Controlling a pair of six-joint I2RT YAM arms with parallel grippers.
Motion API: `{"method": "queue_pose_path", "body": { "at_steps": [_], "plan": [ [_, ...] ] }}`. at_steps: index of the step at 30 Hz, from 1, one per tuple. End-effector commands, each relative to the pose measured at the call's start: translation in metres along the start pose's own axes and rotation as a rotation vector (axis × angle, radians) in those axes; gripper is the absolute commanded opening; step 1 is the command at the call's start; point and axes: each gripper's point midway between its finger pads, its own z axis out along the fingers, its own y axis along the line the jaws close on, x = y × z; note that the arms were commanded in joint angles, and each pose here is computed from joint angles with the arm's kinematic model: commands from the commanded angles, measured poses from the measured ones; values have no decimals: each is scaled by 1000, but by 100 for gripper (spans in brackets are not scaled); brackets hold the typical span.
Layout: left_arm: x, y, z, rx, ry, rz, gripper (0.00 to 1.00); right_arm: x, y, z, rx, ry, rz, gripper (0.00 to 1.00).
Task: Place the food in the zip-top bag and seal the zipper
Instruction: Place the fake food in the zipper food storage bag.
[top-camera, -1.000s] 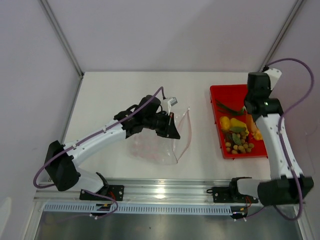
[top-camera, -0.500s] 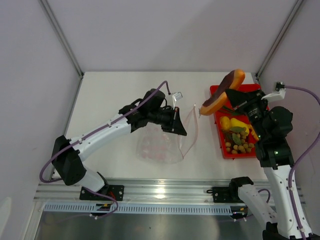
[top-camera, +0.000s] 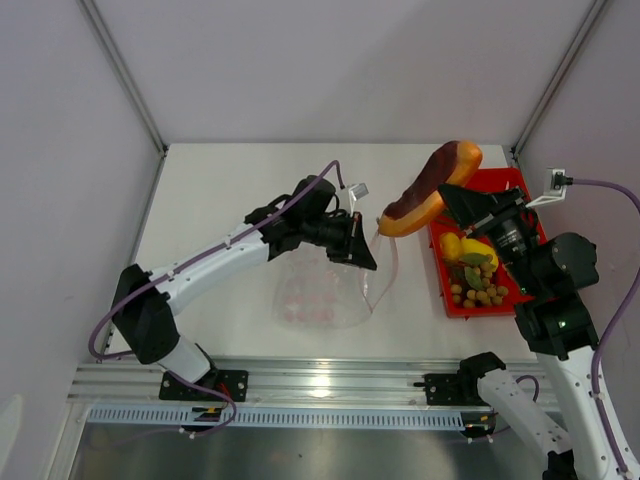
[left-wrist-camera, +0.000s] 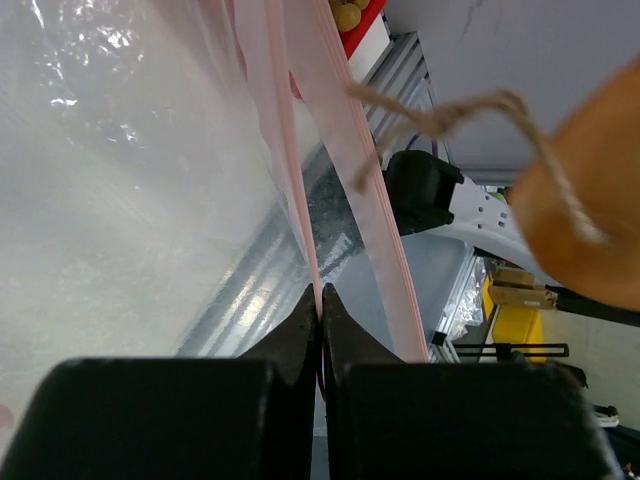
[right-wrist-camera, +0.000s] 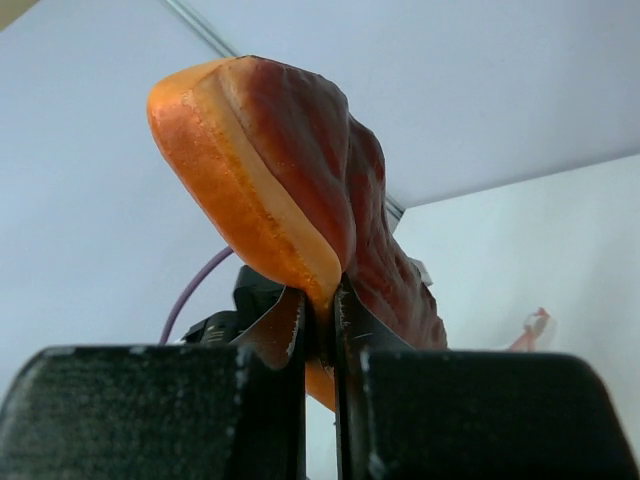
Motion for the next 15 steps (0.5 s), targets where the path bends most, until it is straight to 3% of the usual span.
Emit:
{"method": "queue_pose_path", "body": {
  "at_steps": [1,15],
  "plan": [
    [-20,-11,-5,20,-41,11,0,-20,30,-6,-77,-60,-13,0],
    [-36,-24,-23,20,-127,38,1,14,-7,-7,26,13,6,0]
  ]
}}
